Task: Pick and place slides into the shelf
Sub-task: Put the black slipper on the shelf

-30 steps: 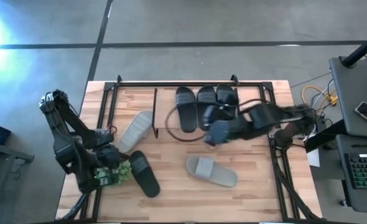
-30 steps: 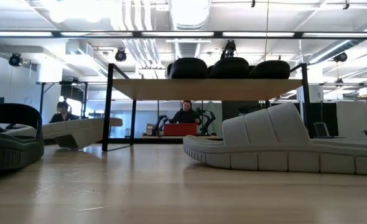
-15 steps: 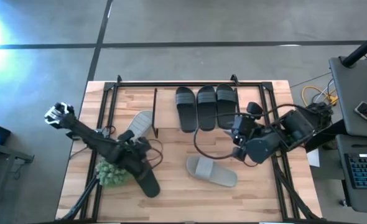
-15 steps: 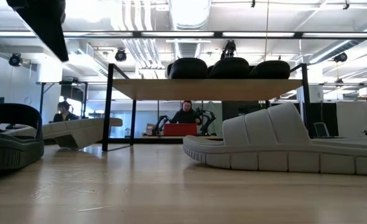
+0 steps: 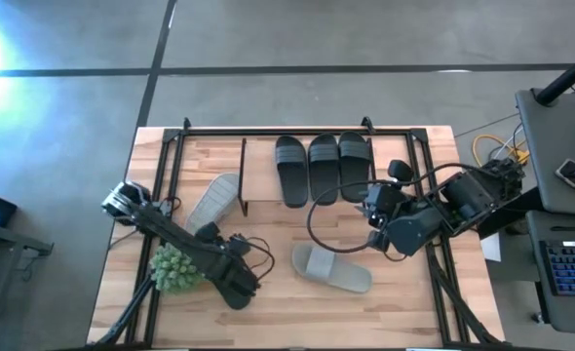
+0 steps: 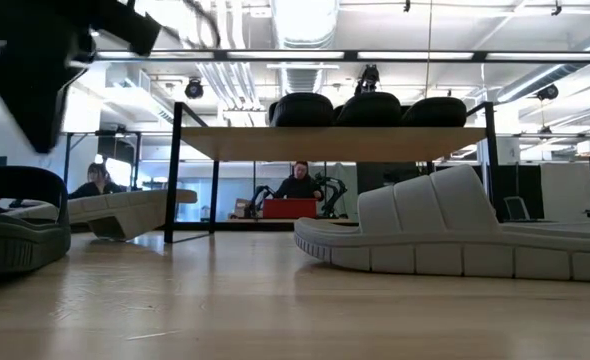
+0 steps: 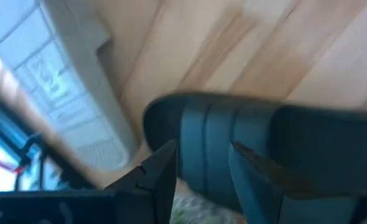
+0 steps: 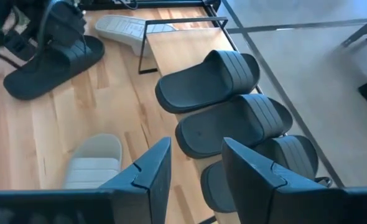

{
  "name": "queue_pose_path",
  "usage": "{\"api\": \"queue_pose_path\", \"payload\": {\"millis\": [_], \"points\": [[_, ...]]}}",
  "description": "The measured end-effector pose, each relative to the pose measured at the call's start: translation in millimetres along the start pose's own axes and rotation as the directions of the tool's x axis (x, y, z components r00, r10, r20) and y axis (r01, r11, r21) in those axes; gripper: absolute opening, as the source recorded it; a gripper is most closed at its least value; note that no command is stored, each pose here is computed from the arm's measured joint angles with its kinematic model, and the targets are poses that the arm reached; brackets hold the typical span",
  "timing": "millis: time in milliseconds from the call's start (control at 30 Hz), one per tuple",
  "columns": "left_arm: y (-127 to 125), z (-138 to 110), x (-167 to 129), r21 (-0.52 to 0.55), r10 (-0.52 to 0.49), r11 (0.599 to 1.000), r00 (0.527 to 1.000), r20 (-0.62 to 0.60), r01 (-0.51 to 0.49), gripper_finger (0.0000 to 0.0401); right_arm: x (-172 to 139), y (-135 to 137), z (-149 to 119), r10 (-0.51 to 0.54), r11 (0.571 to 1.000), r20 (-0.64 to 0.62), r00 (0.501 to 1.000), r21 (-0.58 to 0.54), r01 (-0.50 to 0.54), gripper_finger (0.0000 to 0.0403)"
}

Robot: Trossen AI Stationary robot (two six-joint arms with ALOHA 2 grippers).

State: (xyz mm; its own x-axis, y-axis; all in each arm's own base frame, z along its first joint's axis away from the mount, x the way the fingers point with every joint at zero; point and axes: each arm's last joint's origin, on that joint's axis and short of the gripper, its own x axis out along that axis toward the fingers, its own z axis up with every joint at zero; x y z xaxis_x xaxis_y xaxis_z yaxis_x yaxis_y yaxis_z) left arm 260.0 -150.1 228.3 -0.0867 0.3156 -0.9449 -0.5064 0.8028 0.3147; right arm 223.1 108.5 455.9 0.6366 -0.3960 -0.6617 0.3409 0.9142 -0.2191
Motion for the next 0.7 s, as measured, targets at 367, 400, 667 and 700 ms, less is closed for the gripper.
{"api": "queue_pose_path", "payload": {"millis": [367,400,667,700], "points": [[-25.8,6.6,7.2,-0.002,-0.015,1.0,0.991,-0.131,0.015,0.0132,-0.1,-0.3,0.1,-0.003,1.0,0.003,1.0,0.021,0.003,0.0134],[-26.4,6.8,5.1,-0.019,-0.032,0.999,0.989,-0.142,0.03,0.0132,-0.1,-0.3,0.1,-0.003,1.0,0.003,1.0,0.023,0.003,0.0134],[-27.3,4.5,-19.7,-0.067,-0.125,0.991,0.987,-0.103,0.119,0.0132,0.1,-0.5,0.2,-0.004,1.0,0.003,1.0,0.026,0.004,0.0134],[-27.7,3.4,-19.8,-0.06,-0.119,0.992,0.989,-0.092,0.114,0.0132,0.3,-0.7,0.3,-0.005,1.0,0.002,1.0,0.027,0.005,0.0134]]}}
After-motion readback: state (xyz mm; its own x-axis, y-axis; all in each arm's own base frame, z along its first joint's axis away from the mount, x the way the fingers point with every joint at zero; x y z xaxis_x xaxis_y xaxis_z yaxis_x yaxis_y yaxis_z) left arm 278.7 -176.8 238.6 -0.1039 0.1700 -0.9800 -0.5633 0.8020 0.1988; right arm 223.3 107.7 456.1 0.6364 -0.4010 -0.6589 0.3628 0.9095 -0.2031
